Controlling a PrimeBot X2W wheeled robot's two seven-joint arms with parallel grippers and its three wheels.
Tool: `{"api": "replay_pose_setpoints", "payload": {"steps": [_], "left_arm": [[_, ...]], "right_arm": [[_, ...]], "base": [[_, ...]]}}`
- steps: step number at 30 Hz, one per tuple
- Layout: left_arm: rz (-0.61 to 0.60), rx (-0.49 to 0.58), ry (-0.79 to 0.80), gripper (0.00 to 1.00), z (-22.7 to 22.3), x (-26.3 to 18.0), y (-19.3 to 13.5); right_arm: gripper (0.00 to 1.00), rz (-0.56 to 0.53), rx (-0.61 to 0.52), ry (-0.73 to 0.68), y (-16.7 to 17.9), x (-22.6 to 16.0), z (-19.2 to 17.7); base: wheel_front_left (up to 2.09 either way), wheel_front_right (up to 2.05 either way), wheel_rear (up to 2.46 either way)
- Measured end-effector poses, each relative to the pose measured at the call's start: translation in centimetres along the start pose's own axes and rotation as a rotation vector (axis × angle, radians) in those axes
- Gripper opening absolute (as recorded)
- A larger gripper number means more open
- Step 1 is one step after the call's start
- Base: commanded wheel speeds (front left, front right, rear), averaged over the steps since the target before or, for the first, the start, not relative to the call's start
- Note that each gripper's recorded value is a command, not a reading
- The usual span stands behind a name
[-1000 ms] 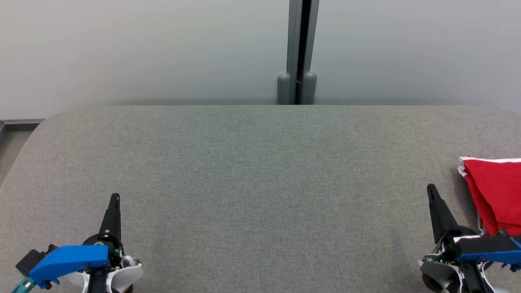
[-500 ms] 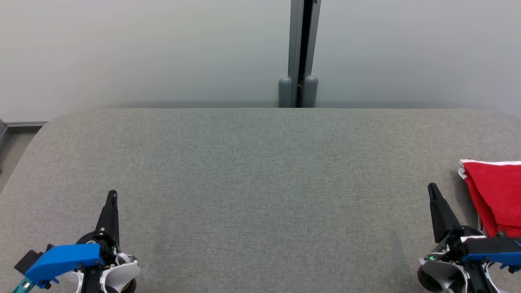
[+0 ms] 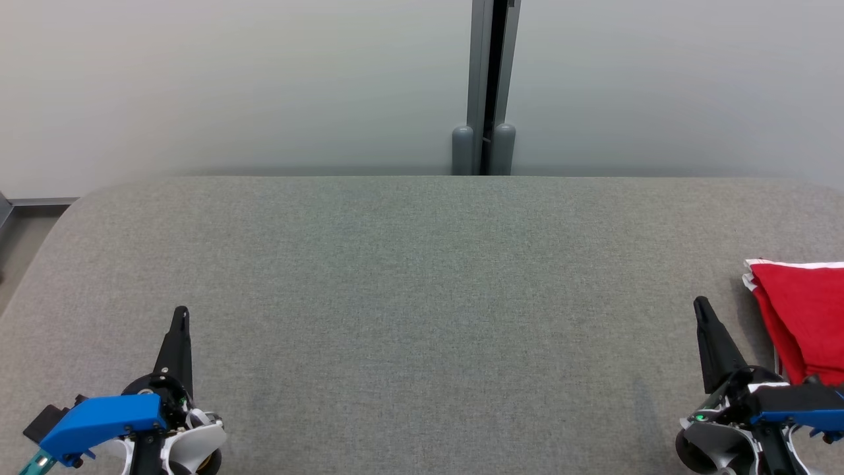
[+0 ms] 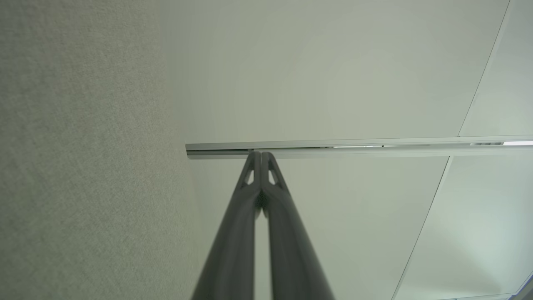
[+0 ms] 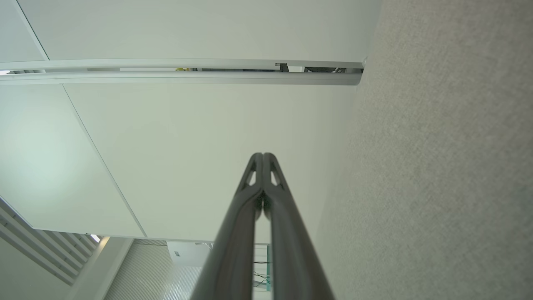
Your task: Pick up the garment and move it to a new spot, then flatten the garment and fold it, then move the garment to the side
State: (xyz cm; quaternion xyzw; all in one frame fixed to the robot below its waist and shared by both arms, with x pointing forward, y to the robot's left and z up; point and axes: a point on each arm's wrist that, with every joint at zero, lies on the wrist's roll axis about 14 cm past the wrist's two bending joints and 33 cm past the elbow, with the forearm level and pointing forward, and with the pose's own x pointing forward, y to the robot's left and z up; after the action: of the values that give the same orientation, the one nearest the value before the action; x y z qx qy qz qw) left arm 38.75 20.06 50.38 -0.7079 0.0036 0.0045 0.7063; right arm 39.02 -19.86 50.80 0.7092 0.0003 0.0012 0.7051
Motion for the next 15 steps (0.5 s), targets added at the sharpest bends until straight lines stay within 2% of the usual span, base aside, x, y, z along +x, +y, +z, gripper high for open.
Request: {"api": "replay_pose_setpoints", "payload": {"steps": [15], "left_arm": [[0.0,0.0,0.0,0.0,0.0,0.0,0.0]], "right_arm": [[0.0,0.0,0.0,0.0,0.0,0.0,0.0]], "base": [[0.0,0.0,0.0]]}}
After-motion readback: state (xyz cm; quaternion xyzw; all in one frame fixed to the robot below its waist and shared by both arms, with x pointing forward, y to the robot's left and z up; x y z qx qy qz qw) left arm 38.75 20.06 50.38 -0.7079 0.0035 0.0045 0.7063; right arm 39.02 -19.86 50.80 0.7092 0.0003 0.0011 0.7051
